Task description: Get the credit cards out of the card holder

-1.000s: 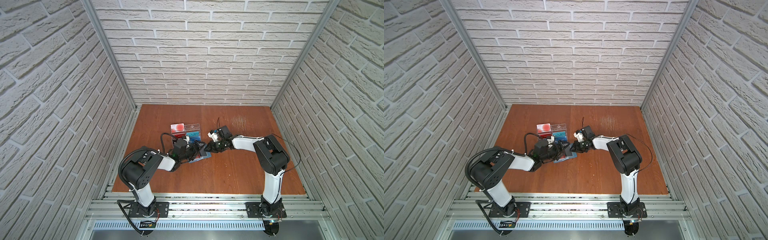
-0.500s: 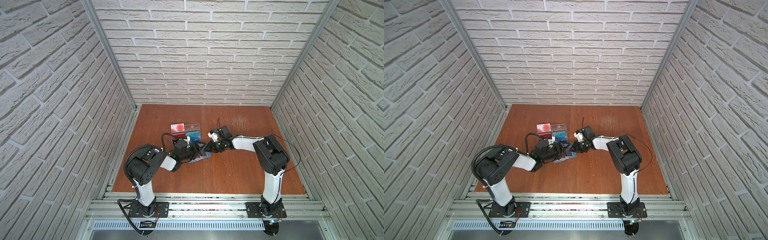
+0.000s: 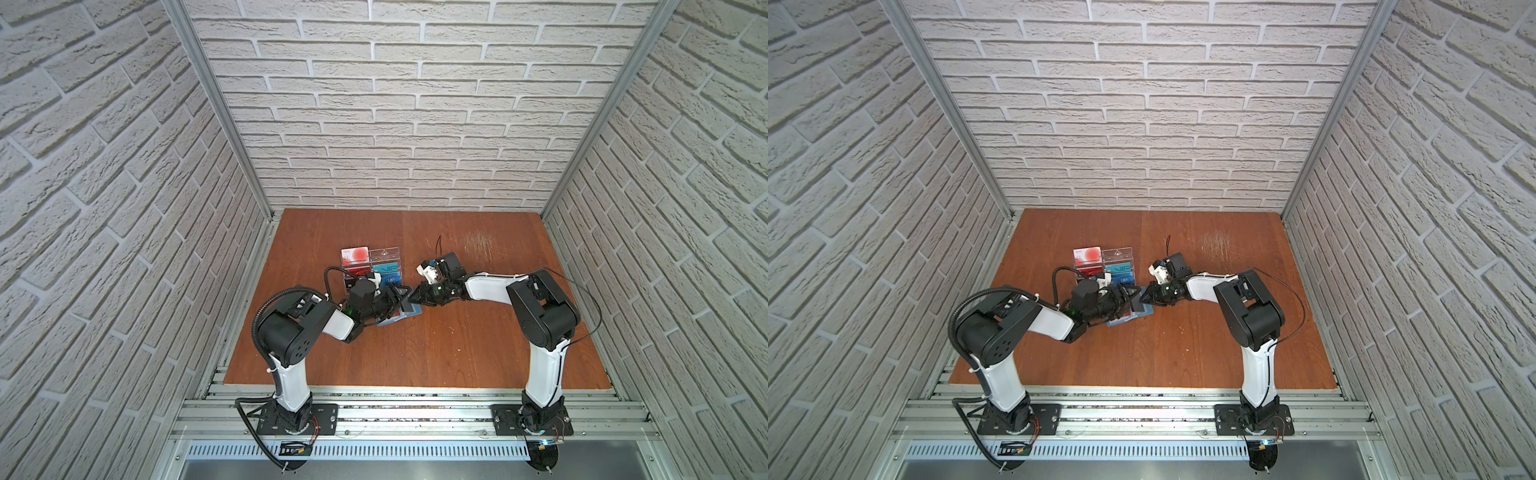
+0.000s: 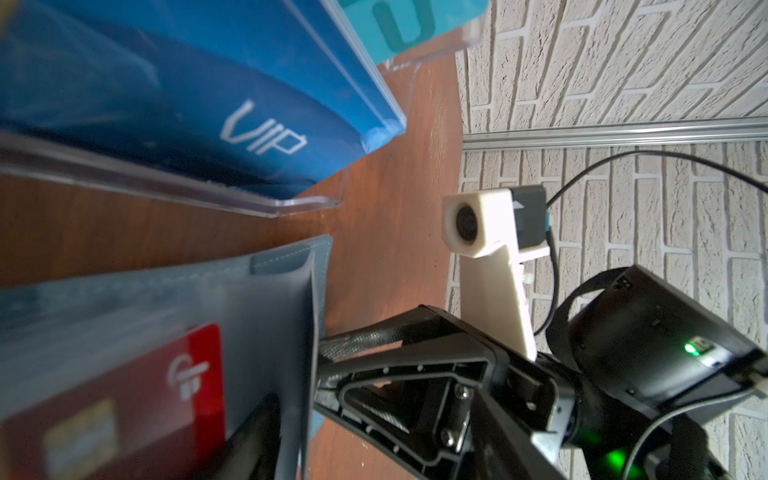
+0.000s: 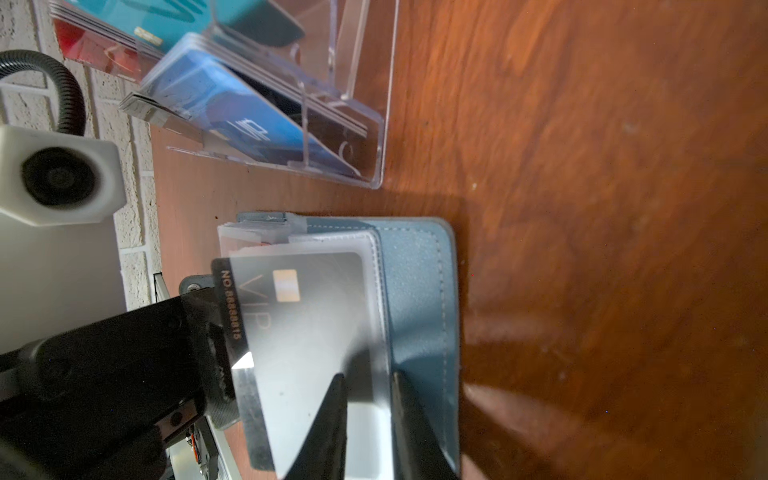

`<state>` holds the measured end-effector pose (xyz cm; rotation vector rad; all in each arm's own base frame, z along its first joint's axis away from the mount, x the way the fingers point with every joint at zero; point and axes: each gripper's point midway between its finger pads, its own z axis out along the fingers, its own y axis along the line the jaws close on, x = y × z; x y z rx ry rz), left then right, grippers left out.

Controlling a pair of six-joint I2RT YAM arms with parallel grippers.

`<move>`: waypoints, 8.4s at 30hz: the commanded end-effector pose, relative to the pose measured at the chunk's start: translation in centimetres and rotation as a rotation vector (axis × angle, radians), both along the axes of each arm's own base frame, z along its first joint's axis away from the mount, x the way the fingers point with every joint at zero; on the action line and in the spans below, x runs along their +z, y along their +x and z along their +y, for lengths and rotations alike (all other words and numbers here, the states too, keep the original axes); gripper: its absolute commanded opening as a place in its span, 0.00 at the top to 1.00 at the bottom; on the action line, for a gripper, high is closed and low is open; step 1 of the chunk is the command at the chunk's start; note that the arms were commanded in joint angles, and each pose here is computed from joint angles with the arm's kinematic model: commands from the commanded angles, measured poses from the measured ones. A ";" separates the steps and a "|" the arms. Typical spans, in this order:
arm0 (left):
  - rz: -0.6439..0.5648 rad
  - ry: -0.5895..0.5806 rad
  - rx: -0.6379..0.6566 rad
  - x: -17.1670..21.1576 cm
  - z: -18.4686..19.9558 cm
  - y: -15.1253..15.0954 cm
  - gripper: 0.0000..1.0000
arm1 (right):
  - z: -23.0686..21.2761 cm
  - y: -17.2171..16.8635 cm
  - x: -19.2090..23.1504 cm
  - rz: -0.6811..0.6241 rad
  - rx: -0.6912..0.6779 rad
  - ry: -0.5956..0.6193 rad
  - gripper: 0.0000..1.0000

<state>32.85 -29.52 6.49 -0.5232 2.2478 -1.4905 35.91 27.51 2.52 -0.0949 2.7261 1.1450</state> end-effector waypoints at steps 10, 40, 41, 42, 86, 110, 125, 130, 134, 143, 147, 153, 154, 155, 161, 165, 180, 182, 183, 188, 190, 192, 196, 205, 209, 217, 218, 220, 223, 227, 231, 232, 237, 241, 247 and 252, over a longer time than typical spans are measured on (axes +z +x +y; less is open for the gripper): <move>0.047 0.061 -0.007 -2.5 0.0 -0.4 0.43 | 0.2 -0.5 0.8 -0.001 0.008 0.022 0.80; 0.051 0.080 0.027 -2.6 3.1 -0.7 0.79 | 0.1 -0.5 0.3 0.012 0.013 0.010 0.80; 0.051 0.080 0.029 -2.7 3.2 -0.7 0.80 | 0.1 -0.5 0.3 0.012 0.014 0.010 0.80; 0.052 0.080 0.028 -2.7 3.2 -0.8 0.80 | 0.1 -0.5 0.4 0.012 0.013 0.012 0.80; 0.009 0.186 -0.049 -1.6 5.0 -1.6 1.00 | -0.4 -0.4 0.1 0.005 0.004 -0.026 0.81; -0.117 0.390 -0.212 1.8 7.5 -3.0 1.00 | -1.1 -0.2 0.9 -0.043 -0.020 -0.057 0.70; -0.180 0.712 -0.177 3.7 11.3 -1.8 1.00 | -1.3 -0.2 3.2 -0.125 -0.027 -0.027 0.26; -0.302 0.767 -0.158 7.7 11.9 -1.0 1.00 | -1.6 -0.4 5.4 -0.201 -0.027 -0.021 0.15; -0.376 0.742 -0.163 10.1 11.4 -0.7 1.00 | -1.2 -0.9 7.1 -0.262 -0.003 -0.007 0.11; -0.592 0.360 0.102 15.1 10.8 -0.8 1.00 | 1.7 -1.7 12.4 -0.338 0.001 0.252 0.09; -0.652 0.231 0.210 17.9 11.5 -0.8 1.00 | 2.4 -1.1 14.9 -0.325 -0.059 0.349 0.10; -0.679 0.008 0.367 20.8 12.7 -0.3 1.00 | 3.2 0.0 17.5 -0.342 -0.135 0.463 0.12; -0.685 -0.032 0.386 21.2 12.8 -0.2 1.00 | 3.4 0.3 18.0 -0.349 -0.146 0.483 0.14; -0.684 -0.064 0.398 21.5 12.9 -0.1 1.00 | 3.7 0.4 18.5 -0.357 -0.148 0.503 0.15; -0.671 -0.177 0.435 21.9 13.0 0.3 1.00 | 6.6 0.4 21.9 -0.435 -0.090 0.581 0.28; -0.673 -0.182 0.445 21.9 13.3 0.0 1.00 | 8.0 0.5 22.7 -0.460 -0.066 0.590 0.34; -0.641 -0.184 0.448 20.9 13.5 -0.4 1.00 | 10.0 1.4 23.3 -0.499 -0.032 0.642 0.54; -0.636 -0.184 0.442 20.7 13.3 -0.5 1.00 | 10.2 1.5 23.4 -0.500 -0.023 0.643 0.60; -0.634 -0.183 0.442 20.6 13.3 -0.5 1.00 | 10.3 1.5 23.5 -0.498 -0.016 0.646 0.63; -0.617 -0.180 0.442 20.2 13.2 -0.3 1.00 | 10.6 1.1 24.1 -0.504 0.010 0.658 0.78; -0.617 -0.182 0.439 20.3 13.1 -0.2 1.00 | 10.6 1.1 24.3 -0.508 0.016 0.659 0.82; -0.613 -0.184 0.437 20.4 13.0 -0.2 1.00 | 10.6 1.0 24.4 -0.511 0.023 0.660 0.87; -0.596 -0.185 0.426 20.2 12.7 0.0 1.00 | 10.8 1.1 24.2 -0.498 0.032 0.646 0.94; -0.573 -0.178 0.416 19.7 12.5 0.2 1.00 | 10.9 0.7 24.5 -0.512 0.062 0.631 0.94; -0.569 -0.174 0.416 19.6 12.5 0.2 1.00 | 10.8 0.7 24.6 -0.520 0.068 0.621 0.94; -0.556 -0.176 0.408 19.4 12.3 0.2 1.00 | 10.7 0.4 24.8 -0.527 0.074 0.611 0.94; -0.551 -0.175 0.407 19.3 12.3 0.2 1.00 | 10.7 0.4 24.7 -0.526 0.075 0.602 0.94; -0.539 -0.171 0.405 19.2 12.3 0.2 0.92 | 10.6 0.4 24.5 -0.532 0.083 0.580 0.94; -0.516 -0.159 0.407 18.8 12.5 0.3 0.68 | 10.4 0.3 24.5 -0.547 0.100 0.544 0.94; -0.487 -0.144 0.411 18.4 12.9 0.3 0.47 | 9.8 0.2 24.5 -0.575 0.133 0.471 0.94; -0.470 -0.135 0.429 18.3 14.0 0.1 0.20 | 8.9 0.6 23.8 -0.606 0.169 0.363 0.94; -0.464 -0.130 0.432 18.4 14.3 0.0 0.14 | 8.6 0.7 23.7 -0.614 0.180 0.343 0.94; -0.423 -0.103 0.447 18.1 15.8 -0.6 0.02 | 7.5 0.8 23.1 -0.671 0.317 0.187 0.94; -0.371 -0.076 0.434 17.8 16.5 -1.2 0.02 | 7.2 0.4 22.7 -0.755 0.462 0.085 0.94; -0.344 -0.099 0.431 17.5 17.6 -1.9 0.02 | 7.6 -0.2 22.3 -0.948 0.696 0.033 0.94; -0.334 -0.130 0.378 16.8 17.2 -2.7 0.02 | 8.1 0.9 20.3 -1.012 0.913 -0.040 0.94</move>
